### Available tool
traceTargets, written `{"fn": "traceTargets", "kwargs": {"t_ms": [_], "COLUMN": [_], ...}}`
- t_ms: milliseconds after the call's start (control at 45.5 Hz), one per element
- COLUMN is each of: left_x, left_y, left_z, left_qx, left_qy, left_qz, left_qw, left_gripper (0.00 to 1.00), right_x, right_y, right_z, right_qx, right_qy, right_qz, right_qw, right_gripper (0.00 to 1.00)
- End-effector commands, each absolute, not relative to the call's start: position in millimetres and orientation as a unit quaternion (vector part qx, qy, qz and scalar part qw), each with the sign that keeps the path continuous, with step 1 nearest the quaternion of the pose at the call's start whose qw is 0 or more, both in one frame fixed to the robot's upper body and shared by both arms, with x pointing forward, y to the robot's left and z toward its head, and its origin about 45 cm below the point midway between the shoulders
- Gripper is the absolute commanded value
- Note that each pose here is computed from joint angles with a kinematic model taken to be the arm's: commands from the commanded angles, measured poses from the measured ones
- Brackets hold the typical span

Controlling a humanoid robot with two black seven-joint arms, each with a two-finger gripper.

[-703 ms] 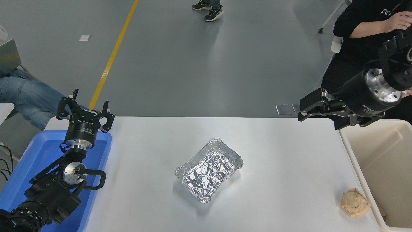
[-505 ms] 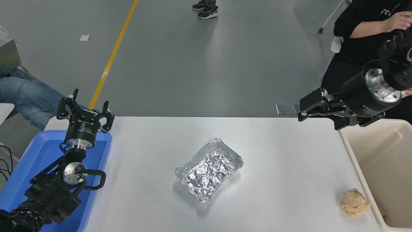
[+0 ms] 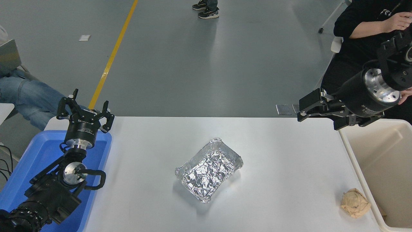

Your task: Pick up foil plate and place in dustbin

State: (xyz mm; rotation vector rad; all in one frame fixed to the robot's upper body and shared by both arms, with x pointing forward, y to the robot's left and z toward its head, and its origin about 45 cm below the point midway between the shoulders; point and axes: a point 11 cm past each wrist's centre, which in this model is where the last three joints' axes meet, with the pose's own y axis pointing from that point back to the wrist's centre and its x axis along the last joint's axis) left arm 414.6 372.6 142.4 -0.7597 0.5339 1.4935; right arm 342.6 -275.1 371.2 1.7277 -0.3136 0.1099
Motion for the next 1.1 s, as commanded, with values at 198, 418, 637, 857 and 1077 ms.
{"fn": "traceTargets", "kwargs": {"t_ms": [198, 418, 637, 857, 1077], "left_x": [414.6, 414.6, 414.6, 414.6, 414.6], "left_y": [372.6, 372.6, 372.6, 372.6, 372.6], "left_z": [142.4, 142.4, 142.4, 142.4, 142.4], "left_qx": [-0.333, -0.333, -0.333, -0.333, -0.333], "left_qy": [0.234, 0.234, 0.234, 0.234, 0.234], "left_qz": [0.654, 0.654, 0.654, 0.654, 0.654], "left_qw": [0.638, 0.638, 0.638, 0.638, 0.638], "left_gripper": [0.99, 0.99, 0.99, 0.99, 0.99], "right_x": [342.1, 340.2, 341.0, 343.4, 350.4], "right_y": [-276.6, -280.0, -279.5, -274.0, -275.3], "right_z": [362.8, 357.0, 354.4, 350.6, 341.4], "right_qx": [0.755, 0.762, 0.762, 0.759, 0.756], "right_qy": [-0.132, -0.132, -0.131, -0.122, -0.124], "right_qz": [0.039, 0.029, 0.027, 0.031, 0.030], "right_qw": [0.641, 0.633, 0.633, 0.639, 0.642], "right_gripper": [1.00, 1.00, 1.00, 1.00, 1.00]}}
